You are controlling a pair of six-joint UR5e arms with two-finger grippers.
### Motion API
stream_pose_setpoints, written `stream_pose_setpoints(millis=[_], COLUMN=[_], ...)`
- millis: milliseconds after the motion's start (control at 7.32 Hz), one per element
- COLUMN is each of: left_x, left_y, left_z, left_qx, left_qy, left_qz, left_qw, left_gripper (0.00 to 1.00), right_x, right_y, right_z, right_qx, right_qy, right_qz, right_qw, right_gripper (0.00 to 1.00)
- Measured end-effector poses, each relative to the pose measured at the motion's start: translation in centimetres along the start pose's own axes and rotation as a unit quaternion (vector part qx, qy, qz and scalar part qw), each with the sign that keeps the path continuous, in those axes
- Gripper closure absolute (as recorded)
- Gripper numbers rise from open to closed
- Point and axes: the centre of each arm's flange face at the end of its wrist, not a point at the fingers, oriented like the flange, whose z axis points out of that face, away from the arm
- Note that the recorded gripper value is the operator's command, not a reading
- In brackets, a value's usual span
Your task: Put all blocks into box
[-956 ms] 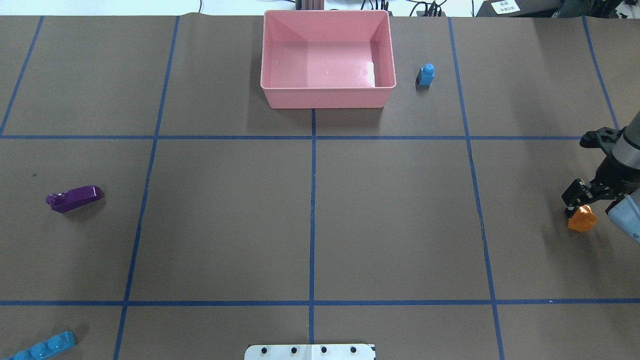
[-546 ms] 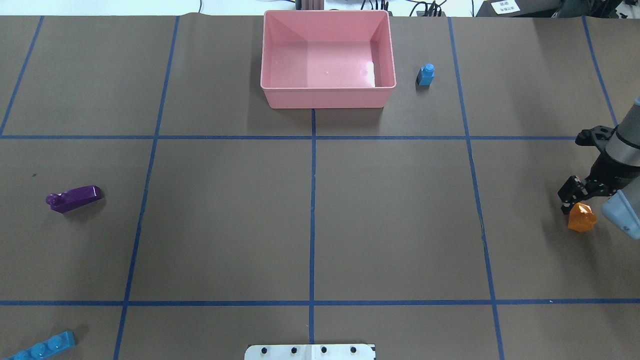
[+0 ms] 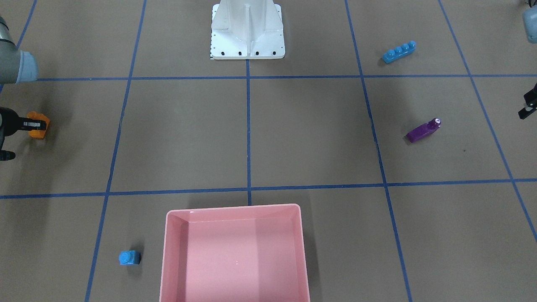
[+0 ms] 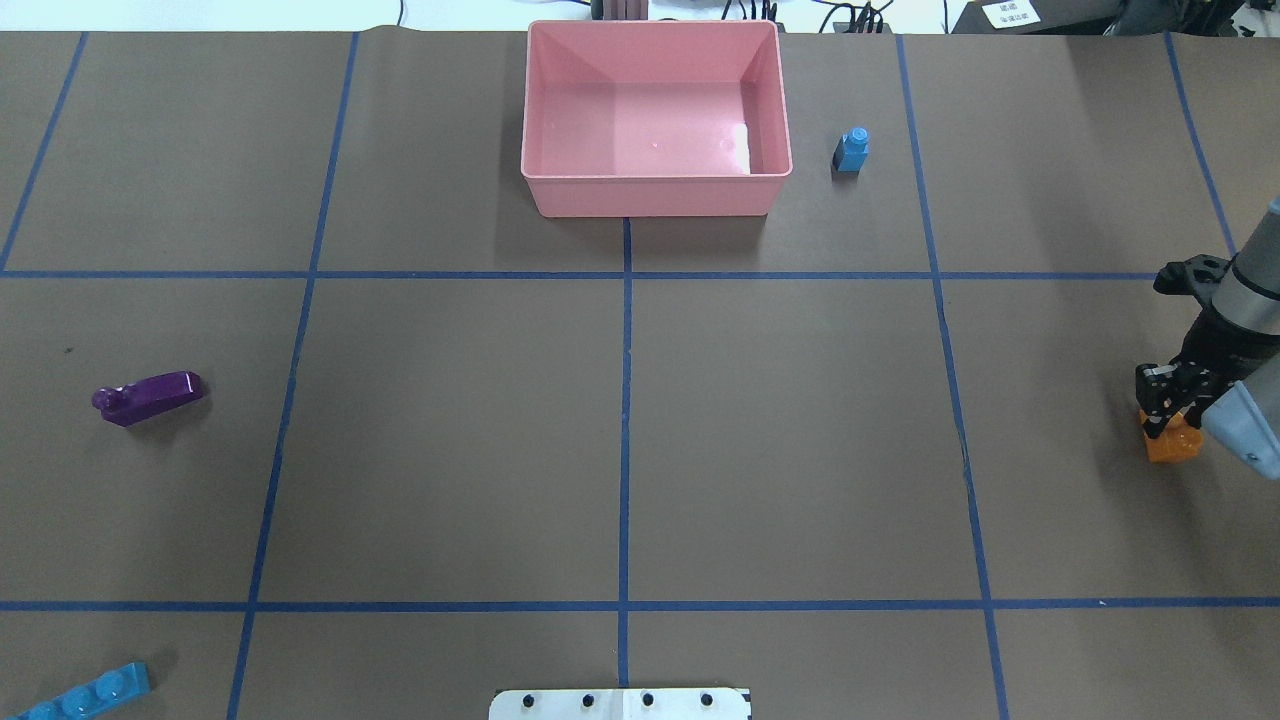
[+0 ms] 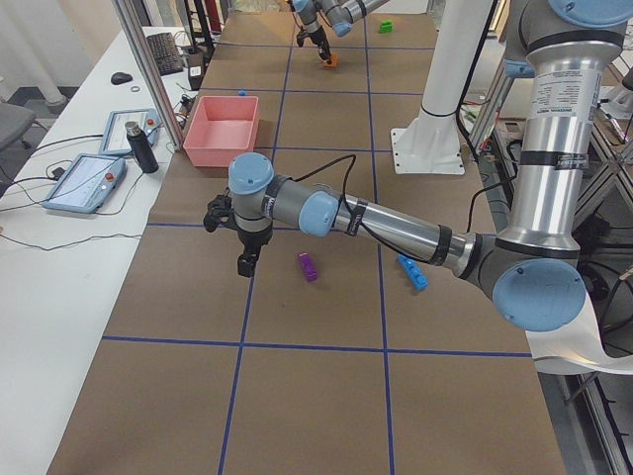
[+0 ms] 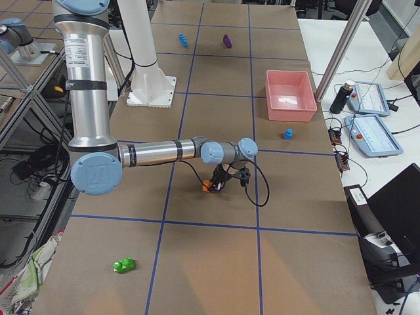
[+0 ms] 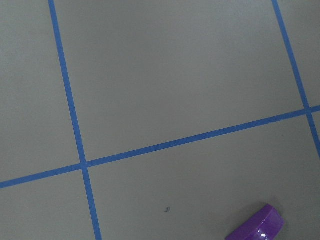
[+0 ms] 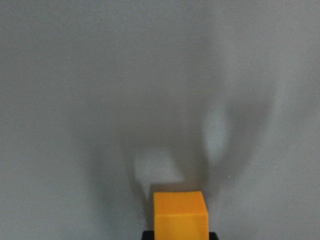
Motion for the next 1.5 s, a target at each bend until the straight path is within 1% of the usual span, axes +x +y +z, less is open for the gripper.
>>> stream_pose_setpoints(millis=[137, 273, 410, 546, 683, 819, 956, 1229, 1502], left_x=[0.0, 0.2, 0.7, 2.0, 4.2, 7.0, 9.2, 12.3, 14.4], left_y=[0.0, -0.2, -0.5, -1.0, -1.4, -0.9, 0.2, 3.4, 6.1], left_z=[0.0, -0.1, 0.0, 0.6, 1.6, 3.3, 5.2, 10.3, 14.8], left_qx=[0.000, 0.001, 0.000, -0.003, -0.011, -0.024, -0.037, -0.068, -0.102], left_qy=[0.000, 0.000, 0.001, 0.003, 0.008, 0.010, 0.003, -0.014, -0.010], left_qz=[0.000, 0.001, 0.006, 0.021, 0.045, 0.075, 0.109, 0.179, 0.218], left_qw=[1.0000, 1.0000, 1.0000, 0.9998, 0.9989, 0.9968, 0.9933, 0.9813, 0.9705], left_gripper=[0.00, 0.00, 0.00, 0.00, 0.00, 0.00, 0.00, 0.00, 0.00], right_x=[-0.4, -0.6, -0.3, 0.3, 0.5, -0.3, -1.7, -6.3, -11.3], right_y=[0.4, 0.9, 1.7, 2.6, 3.4, 3.7, 3.7, 3.5, 3.6], right_z=[-0.7, -2.7, -6.0, -9.7, -13.4, -17.2, -20.4, -26.1, -30.4], right_qx=[0.006, 0.022, 0.054, 0.090, 0.126, 0.161, 0.189, 0.230, 0.257], right_qy=[-0.004, -0.012, -0.025, -0.038, -0.052, -0.064, -0.074, -0.095, -0.116], right_qz=[-0.004, -0.008, -0.008, -0.007, -0.009, -0.019, -0.031, -0.041, -0.045], right_qw=[1.0000, 0.9997, 0.9982, 0.9952, 0.9906, 0.9848, 0.9788, 0.9678, 0.9585], right_gripper=[1.00, 1.00, 1.00, 1.00, 1.00, 1.00, 1.00, 1.00, 1.00])
